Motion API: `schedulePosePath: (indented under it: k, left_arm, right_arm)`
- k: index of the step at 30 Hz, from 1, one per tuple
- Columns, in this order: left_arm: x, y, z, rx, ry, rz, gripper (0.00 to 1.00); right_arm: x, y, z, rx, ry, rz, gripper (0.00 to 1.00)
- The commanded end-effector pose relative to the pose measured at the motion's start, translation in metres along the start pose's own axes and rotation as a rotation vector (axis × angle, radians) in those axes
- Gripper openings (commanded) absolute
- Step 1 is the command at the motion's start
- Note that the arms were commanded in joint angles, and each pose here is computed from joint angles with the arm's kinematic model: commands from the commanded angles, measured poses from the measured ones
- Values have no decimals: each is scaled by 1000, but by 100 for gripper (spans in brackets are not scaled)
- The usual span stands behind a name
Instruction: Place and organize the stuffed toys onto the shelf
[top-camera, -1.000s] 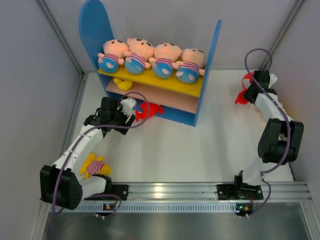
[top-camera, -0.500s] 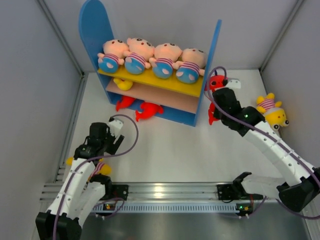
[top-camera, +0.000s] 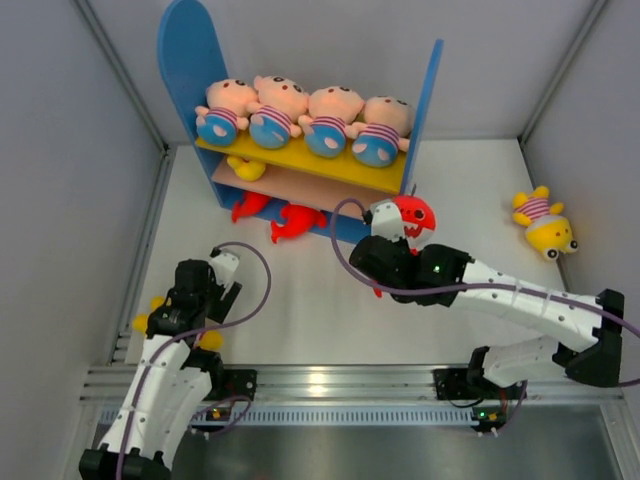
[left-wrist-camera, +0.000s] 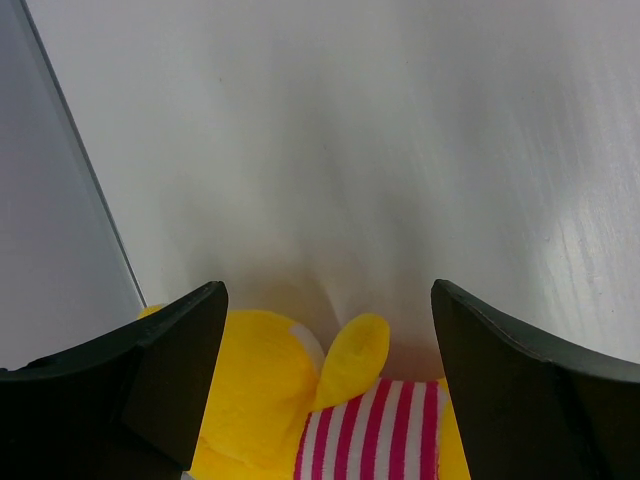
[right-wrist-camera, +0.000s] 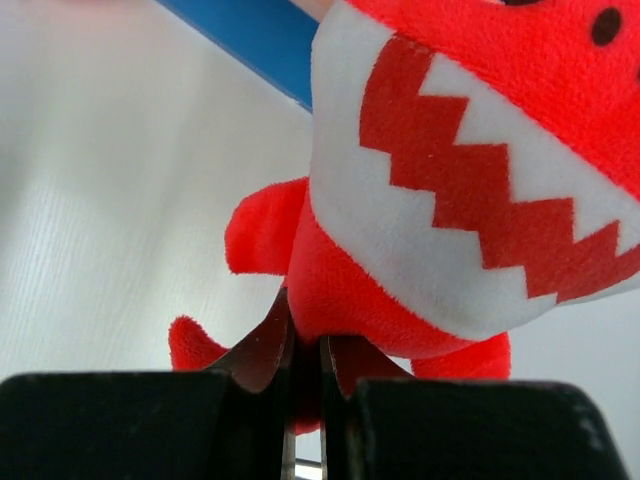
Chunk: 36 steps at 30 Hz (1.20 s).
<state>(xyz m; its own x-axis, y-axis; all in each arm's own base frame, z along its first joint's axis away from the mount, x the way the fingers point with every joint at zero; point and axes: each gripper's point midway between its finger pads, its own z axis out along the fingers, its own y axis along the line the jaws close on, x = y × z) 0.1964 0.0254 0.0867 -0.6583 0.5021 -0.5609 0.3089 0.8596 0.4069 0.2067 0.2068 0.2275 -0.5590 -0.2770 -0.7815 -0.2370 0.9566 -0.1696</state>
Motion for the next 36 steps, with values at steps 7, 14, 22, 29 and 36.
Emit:
schedulePosePath:
  k: [7, 14, 22, 29, 36]
  left_arm:
    - [2, -1, 0, 9, -11, -8, 89]
    - [1, 1, -2, -5, -23, -14, 89]
    - [-1, -1, -2, 7, -37, -9, 89]
    - [-1, -1, -2, 4, -36, -9, 89]
    - [-1, -1, -2, 7, -37, -7, 89]
  right_arm:
    - [-1, 85, 29, -128, -12, 227, 0]
    - [14, 128, 74, -84, 47, 270, 0]
    - [44, 133, 114, -72, 117, 447, 0]
    - [39, 110, 158, 60, 114, 514, 0]
    - [28, 80, 182, 182, 57, 583, 0]
